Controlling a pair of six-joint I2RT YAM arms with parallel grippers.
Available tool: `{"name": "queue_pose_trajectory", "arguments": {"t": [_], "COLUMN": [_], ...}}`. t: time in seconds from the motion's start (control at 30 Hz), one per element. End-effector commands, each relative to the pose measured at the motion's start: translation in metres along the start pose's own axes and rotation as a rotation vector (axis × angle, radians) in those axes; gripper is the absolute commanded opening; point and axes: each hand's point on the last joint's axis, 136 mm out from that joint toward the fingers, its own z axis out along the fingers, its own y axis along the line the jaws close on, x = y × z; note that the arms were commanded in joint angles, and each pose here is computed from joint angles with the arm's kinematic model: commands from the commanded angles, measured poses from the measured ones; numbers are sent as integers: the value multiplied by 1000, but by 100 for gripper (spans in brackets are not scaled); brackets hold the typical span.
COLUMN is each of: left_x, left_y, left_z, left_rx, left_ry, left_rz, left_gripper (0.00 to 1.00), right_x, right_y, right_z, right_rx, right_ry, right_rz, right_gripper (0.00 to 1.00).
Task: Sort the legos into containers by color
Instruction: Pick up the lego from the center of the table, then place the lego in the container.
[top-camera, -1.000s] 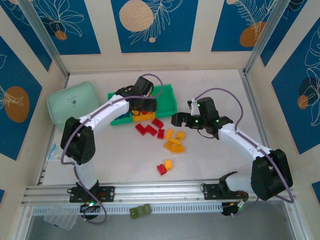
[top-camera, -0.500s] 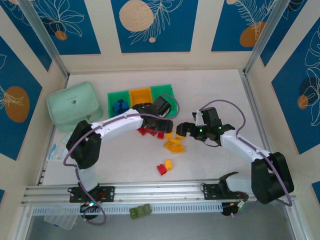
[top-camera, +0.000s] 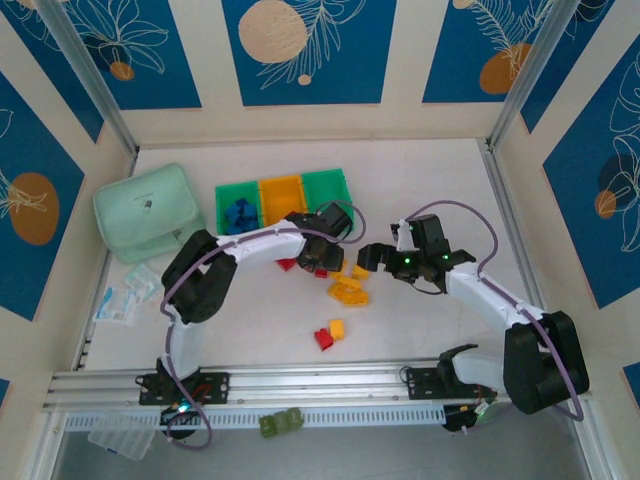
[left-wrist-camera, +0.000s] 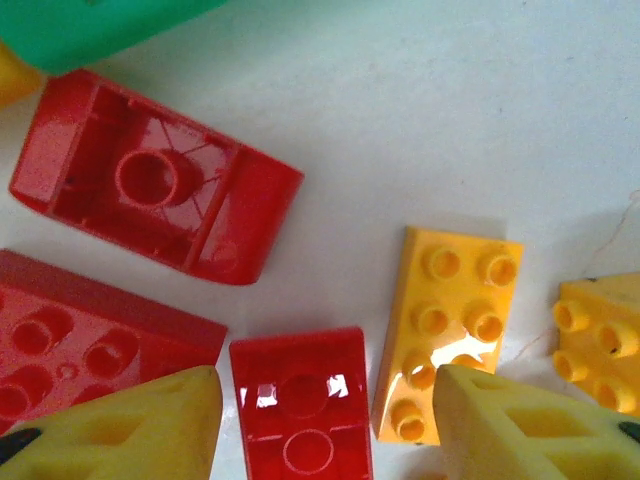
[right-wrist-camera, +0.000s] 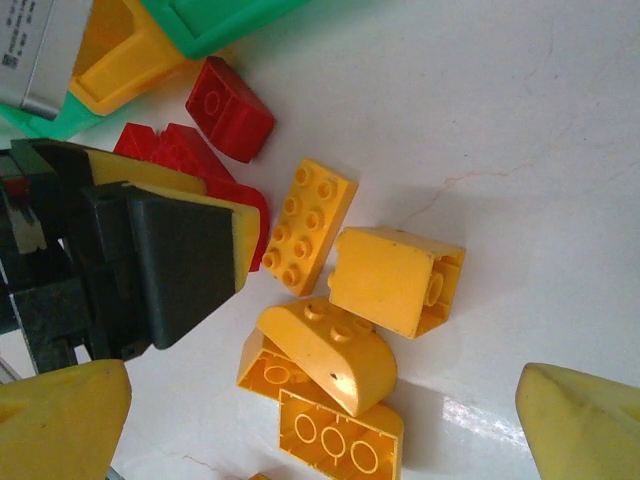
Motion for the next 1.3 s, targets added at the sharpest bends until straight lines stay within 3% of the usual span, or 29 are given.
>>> {"name": "queue_pose_trajectory", "arguments": {"t": [0.0, 0.23, 0.57, 0.97, 1.27], "left_x": [1, 1, 3, -29, -91], "left_y": [0, 1, 3, 11, 71], "left_z": [12, 18, 14, -59, -96], "left_rx": [-27, -42, -47, -20, -98], "left_ry": [6, 20, 24, -144, -264], "left_rz": [-5, 13, 13, 23, -53], "left_gripper": [55, 44, 38, 36, 37], "right_x": [3, 2, 1, -7, -6], "right_y": [3, 4, 5, 23, 62], "right_z": [-4, -4, -5, -9, 3], "right_rx": [-28, -37, -45, -72, -96], "right_ry": [1, -2, -6, -14, 10], "right_rz": [7, 7, 4, -59, -152], "right_gripper": [99, 99, 99, 99, 99]}}
